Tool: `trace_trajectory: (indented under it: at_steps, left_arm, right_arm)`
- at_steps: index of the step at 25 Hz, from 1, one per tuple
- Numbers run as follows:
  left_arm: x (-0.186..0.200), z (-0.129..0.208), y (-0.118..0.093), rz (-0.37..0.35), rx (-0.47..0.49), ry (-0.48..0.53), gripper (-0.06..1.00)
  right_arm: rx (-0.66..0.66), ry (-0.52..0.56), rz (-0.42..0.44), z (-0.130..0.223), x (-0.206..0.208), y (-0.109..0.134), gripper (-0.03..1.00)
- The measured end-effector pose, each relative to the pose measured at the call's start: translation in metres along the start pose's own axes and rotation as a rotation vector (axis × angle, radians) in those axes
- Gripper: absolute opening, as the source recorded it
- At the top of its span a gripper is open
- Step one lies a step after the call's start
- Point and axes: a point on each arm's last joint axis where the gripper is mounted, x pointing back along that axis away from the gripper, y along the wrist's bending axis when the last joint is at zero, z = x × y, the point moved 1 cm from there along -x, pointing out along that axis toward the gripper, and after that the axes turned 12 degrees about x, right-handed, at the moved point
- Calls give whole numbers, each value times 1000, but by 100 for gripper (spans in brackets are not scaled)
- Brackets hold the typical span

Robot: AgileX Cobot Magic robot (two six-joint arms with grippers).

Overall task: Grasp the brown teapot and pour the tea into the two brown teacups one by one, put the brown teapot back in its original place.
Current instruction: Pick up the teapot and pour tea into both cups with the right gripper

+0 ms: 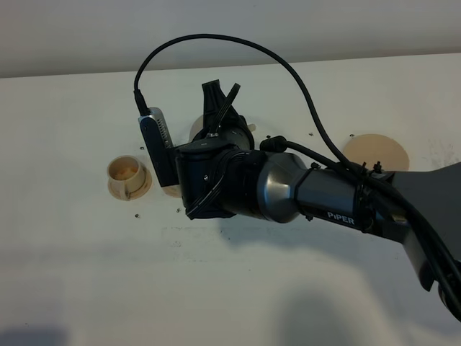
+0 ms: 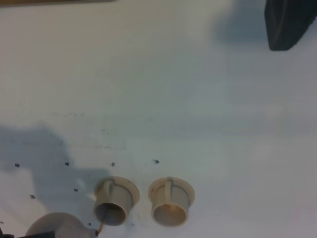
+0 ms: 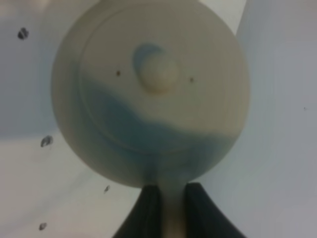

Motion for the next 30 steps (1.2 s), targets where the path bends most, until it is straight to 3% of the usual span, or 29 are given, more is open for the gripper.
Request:
trace_trajectory:
  at_steps: [30]
  left_arm:
    - [0,0,0,0,0,0,33]
  right_arm:
    - [23,21,15,0,2,-1,10]
